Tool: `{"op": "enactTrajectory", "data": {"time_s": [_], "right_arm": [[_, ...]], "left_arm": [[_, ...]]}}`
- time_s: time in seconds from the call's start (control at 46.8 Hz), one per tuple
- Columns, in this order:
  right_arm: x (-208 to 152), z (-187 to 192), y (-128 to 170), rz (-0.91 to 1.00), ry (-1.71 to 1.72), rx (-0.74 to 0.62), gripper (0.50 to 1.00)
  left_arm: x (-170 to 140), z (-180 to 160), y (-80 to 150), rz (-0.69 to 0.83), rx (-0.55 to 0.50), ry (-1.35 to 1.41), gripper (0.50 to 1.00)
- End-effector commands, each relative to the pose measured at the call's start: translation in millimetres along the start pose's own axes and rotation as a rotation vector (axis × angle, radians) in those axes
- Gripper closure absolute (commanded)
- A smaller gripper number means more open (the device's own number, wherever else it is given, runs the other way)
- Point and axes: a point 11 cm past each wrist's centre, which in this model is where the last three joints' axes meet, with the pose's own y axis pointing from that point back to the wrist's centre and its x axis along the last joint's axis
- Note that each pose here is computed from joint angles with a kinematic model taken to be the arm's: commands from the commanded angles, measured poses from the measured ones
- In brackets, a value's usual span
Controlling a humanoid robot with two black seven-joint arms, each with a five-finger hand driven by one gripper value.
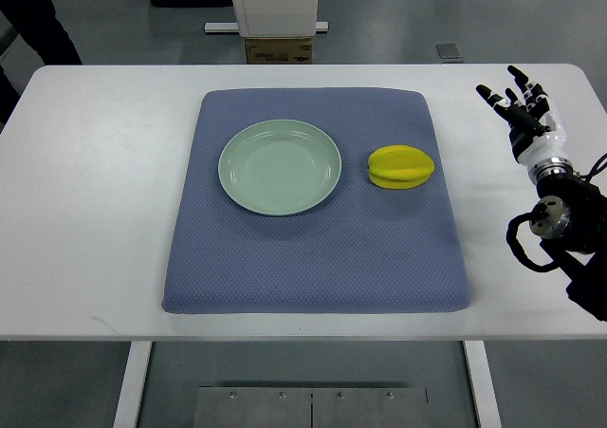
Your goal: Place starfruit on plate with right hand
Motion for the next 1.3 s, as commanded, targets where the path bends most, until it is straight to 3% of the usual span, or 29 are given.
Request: {"op": "enactTrajectory", "data": {"time_s": [0.0, 0.834, 1.07, 1.283], "right_arm": [[0.3, -0.3, 0.0, 0.000, 0.000, 0.001, 0.500], [0.9, -0.7, -0.2, 0.002, 0.000, 0.003, 0.500], [18.9, 1.7, -0.2, 0.053, 0.022, 0.001, 0.500], [10.7, -28.5, -18.3, 0.058, 0.041, 0.059, 0.500]], "left_arm": [[0.2, 0.1, 0.0, 0.001, -0.001, 0.000, 0.500], [0.3, 0.2, 0.0, 0.001, -0.001, 0.003, 0.500], [0.3, 0.2, 0.0, 0.001, -0.001, 0.003, 0.500], [0.3, 0.2, 0.0, 0.001, -0.001, 0.003, 0.500]]}}
